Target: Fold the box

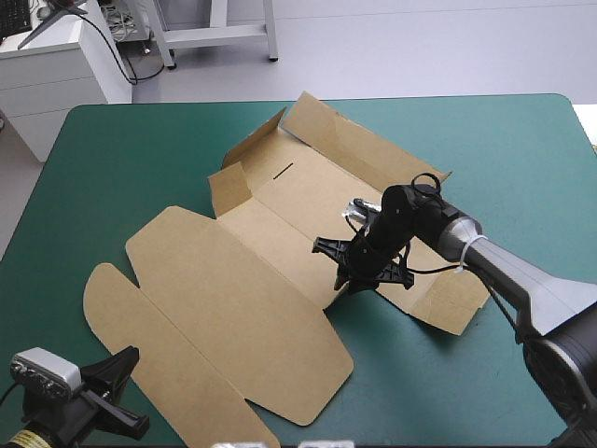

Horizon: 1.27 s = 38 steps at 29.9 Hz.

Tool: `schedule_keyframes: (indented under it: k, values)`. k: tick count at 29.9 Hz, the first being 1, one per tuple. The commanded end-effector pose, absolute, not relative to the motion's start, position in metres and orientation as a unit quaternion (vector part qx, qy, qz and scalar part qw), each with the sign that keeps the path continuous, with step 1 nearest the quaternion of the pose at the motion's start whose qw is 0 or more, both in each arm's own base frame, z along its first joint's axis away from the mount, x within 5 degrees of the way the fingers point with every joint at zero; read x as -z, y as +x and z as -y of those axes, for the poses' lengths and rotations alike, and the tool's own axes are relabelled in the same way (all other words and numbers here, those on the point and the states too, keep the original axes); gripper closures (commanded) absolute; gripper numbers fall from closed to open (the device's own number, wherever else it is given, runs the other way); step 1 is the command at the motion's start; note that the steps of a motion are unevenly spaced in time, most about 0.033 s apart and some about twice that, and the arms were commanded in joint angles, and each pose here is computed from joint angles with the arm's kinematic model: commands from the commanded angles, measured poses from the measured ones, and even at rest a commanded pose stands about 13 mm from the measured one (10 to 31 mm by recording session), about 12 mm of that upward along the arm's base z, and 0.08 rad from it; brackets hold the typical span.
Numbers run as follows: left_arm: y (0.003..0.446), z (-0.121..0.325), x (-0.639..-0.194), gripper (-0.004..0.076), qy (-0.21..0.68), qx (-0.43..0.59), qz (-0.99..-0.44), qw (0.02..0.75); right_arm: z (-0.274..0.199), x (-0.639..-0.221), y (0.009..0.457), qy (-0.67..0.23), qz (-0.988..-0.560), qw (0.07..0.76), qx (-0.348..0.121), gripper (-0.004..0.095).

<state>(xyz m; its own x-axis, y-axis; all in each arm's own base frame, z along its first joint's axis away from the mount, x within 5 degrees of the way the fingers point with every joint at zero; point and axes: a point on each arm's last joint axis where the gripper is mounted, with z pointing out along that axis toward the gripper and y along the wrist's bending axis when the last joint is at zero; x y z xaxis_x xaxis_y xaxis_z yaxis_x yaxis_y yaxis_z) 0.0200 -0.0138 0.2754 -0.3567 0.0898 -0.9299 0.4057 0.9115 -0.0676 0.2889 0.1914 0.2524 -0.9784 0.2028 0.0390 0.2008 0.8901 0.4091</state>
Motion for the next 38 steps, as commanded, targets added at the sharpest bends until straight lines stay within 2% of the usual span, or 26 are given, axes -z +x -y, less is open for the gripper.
schedule_keyframes:
  k: [1,5,10,13,20,23,25,29,34,38]
  values:
    - [0.023,0.016,-0.289,0.0732,0.148,0.159,-0.789,0.574,-0.188,-0.274,0.284,0.128,-0.968,0.011,-0.215,0.0798]
    - [0.023,0.016,-0.289,0.0732,0.148,0.159,-0.789,0.574,-0.183,-0.274,0.281,0.171,-0.967,-0.005,-0.186,0.0869]
    - [0.023,0.016,-0.289,0.0732,0.148,0.159,-0.789,0.574,-0.185,-0.276,0.283,0.185,-0.962,0.000,-0.199,0.0923]
    - [0.023,0.016,-0.289,0.0732,0.148,0.159,-0.789,0.574,-0.185,-0.282,0.286,0.179,-0.964,0.012,-0.198,0.0927]
    - [0.023,0.016,-0.289,0.0732,0.148,0.159,-0.789,0.574,-0.170,-0.310,0.292,0.165,-0.973,0.018,-0.159,0.0927]
    - [0.023,0.016,-0.289,0.0732,0.148,0.159,-0.789,0.574,-0.163,-0.319,0.299,0.159,-0.970,0.029,-0.180,0.0925]
    - [0.023,0.016,-0.289,0.0732,0.148,0.159,-0.789,0.574,-0.158,-0.319,0.302,0.159,-0.970,0.035,-0.178,0.0924]
    - [0.023,0.016,-0.289,0.0732,0.148,0.159,-0.789,0.574,-0.143,-0.313,0.312,0.134,-0.979,0.053,-0.146,0.0923]
    - [0.023,0.016,-0.289,0.0732,0.148,0.159,-0.789,0.574,-0.124,-0.306,0.331,0.099,-0.984,0.065,-0.132,0.0923]
    - [0.023,0.016,-0.289,0.0732,0.148,0.159,-0.789,0.574,-0.113,-0.300,0.352,0.030,-0.990,0.083,-0.107,0.0923]
